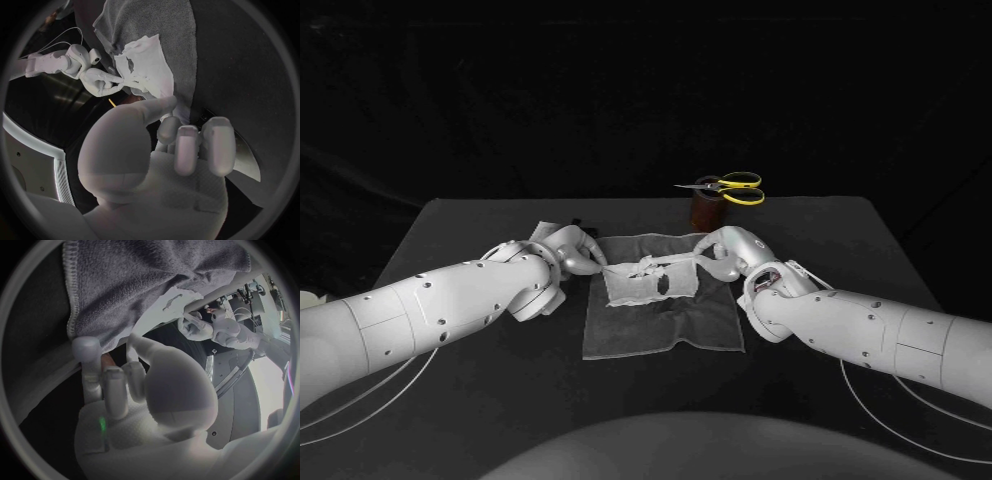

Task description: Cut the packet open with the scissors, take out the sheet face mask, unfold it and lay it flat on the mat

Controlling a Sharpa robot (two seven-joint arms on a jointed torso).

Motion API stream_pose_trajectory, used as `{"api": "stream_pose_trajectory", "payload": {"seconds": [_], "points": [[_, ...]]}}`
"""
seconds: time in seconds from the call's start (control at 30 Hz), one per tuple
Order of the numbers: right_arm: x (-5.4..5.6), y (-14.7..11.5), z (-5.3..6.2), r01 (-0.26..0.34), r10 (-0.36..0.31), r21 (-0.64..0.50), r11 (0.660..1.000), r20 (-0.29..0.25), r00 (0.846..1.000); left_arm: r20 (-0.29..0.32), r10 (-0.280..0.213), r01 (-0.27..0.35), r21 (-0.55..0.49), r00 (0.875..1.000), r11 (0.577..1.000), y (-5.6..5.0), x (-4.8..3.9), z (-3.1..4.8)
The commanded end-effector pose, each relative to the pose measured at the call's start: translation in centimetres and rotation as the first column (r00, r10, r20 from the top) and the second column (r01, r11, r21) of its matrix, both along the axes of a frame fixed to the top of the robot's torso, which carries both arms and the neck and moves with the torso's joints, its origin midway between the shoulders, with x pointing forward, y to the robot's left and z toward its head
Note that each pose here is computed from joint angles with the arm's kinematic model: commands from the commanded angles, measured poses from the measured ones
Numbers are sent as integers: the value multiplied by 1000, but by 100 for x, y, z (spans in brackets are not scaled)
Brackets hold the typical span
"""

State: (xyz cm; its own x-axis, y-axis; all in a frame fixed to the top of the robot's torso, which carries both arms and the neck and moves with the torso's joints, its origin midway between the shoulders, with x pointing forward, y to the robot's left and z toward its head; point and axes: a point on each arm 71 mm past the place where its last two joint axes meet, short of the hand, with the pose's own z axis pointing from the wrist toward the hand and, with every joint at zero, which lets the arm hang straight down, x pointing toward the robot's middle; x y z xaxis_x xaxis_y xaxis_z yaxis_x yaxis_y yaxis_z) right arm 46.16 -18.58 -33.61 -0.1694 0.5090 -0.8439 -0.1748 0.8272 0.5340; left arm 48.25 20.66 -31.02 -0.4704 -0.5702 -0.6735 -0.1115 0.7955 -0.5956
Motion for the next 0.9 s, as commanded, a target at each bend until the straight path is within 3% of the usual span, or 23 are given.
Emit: {"api": "stream_pose_trajectory", "payload": {"seconds": [0.03, 0.47, 0.9], "points": [[9, -25, -11, 19, -20, -19, 1000, -21, 1000, -2, 11, -11, 12, 1000, 1000, 5, 11, 0], [-6, -94, -30, 42, -44, -35, 998, -58, 997, 1, 33, -33, 8, 999, 999, 9, 33, -7], [-30, -50, -19, -2, 8, 68, 998, -87, 996, 30, 18, -16, -48, 999, 999, -18, 38, 21]]}}
